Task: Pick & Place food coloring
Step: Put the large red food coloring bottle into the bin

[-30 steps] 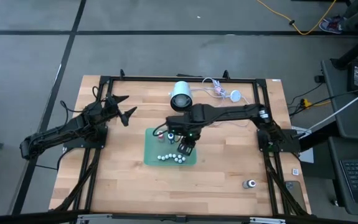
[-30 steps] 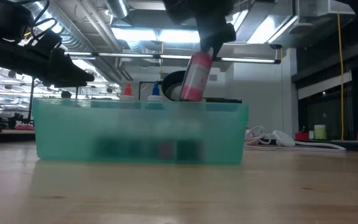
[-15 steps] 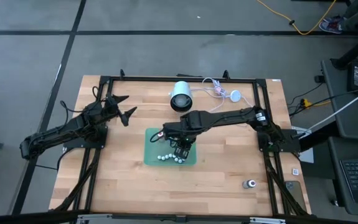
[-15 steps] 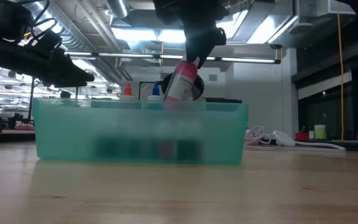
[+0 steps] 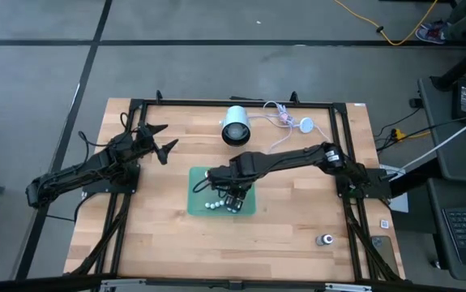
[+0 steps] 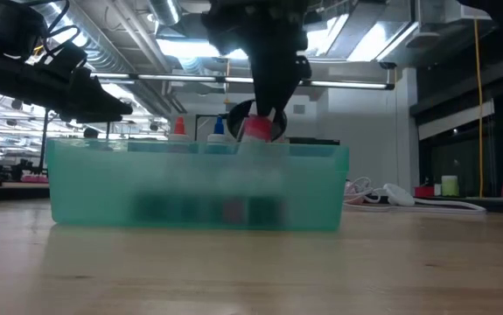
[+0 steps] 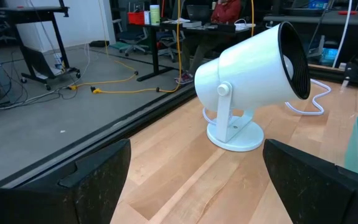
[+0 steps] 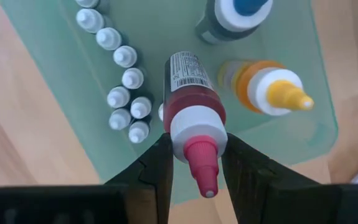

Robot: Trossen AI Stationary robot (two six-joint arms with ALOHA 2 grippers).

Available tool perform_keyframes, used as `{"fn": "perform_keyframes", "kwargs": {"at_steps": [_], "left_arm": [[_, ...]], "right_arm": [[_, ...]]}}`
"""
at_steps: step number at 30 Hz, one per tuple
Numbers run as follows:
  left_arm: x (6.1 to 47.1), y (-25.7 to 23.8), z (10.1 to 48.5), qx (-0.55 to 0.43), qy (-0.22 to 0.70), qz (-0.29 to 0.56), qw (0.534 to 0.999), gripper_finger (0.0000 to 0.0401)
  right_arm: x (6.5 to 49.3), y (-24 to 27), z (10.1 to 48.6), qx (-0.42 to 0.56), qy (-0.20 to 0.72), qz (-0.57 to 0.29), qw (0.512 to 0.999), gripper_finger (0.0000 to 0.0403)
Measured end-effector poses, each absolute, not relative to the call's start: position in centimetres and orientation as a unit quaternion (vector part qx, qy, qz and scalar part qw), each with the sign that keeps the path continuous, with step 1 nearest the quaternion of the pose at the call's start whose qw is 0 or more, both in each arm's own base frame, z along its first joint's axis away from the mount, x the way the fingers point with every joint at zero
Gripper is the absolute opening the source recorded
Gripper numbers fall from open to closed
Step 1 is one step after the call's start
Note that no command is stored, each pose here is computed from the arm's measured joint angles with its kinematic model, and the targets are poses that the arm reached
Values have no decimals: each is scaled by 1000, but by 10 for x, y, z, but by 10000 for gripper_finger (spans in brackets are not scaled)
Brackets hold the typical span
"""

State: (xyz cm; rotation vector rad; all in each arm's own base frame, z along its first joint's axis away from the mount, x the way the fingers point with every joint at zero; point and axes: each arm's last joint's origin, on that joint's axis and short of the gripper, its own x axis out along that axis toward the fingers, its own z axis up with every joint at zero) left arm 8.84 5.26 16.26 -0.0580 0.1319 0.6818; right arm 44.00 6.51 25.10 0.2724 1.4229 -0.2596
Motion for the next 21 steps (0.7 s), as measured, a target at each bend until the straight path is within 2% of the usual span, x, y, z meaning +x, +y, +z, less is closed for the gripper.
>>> {"fn": "perform_keyframes", "kwargs": {"at_steps": [11,21], "left_arm": [[88,53,163,-28,65,334,940,361],[88,53,162,-28,65,334,940,361]], "right_arm": [[446,65,239,105,649,-137,741,123],[445,65,239,108,649,-139,740,163]]}}
